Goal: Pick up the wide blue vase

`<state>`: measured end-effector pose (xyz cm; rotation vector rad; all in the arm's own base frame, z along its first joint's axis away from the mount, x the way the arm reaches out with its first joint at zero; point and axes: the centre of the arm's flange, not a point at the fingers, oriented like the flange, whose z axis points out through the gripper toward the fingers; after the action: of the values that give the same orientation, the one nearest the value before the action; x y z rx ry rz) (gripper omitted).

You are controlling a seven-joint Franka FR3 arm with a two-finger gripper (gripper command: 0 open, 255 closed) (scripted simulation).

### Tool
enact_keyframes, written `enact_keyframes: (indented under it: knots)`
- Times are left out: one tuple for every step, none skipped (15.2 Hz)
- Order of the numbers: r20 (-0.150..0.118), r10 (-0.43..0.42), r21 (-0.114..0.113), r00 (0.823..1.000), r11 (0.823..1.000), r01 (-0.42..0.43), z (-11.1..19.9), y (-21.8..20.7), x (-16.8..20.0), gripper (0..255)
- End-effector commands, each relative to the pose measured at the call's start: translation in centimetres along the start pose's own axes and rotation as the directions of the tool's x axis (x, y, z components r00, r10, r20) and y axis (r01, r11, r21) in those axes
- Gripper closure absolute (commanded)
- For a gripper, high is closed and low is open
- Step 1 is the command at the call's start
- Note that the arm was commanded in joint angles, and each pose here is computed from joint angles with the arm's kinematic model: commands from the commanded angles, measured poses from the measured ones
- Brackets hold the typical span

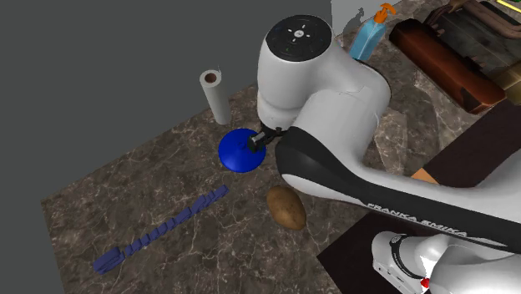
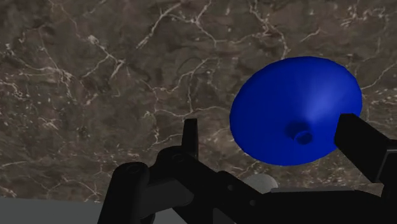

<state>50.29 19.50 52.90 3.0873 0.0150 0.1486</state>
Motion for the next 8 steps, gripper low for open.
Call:
enact_keyframes:
  knots:
    - [0.003, 0.001, -0.002, 1.000, 1.000, -0.001, 1.1, -2.1, 1.6, 0]
    - [0.004, 0.000, -0.003, 1.000, 1.000, 0.000, 1.6, -3.1, 2.4, 0]
    - [0.005, 0.000, -0.004, 1.000, 1.000, 0.000, 2.1, -4.1, 3.1, 0]
    - [0.006, 0.000, -0.005, 1.000, 1.000, 0.000, 2.6, -5.0, 3.9, 0]
    - [0.008, 0.000, -0.006, 1.000, 1.000, 0.000, 3.2, -6.0, 4.7, 0]
    - [0.009, -0.001, -0.007, 1.000, 1.000, 0.001, 3.7, -7.0, 5.4, 0]
    - [0.009, -0.001, -0.007, 1.000, 1.000, 0.001, 4.2, -7.0, 5.4, 0]
    - [0.009, -0.001, -0.007, 1.000, 1.000, 0.001, 4.7, -7.0, 5.3, 0]
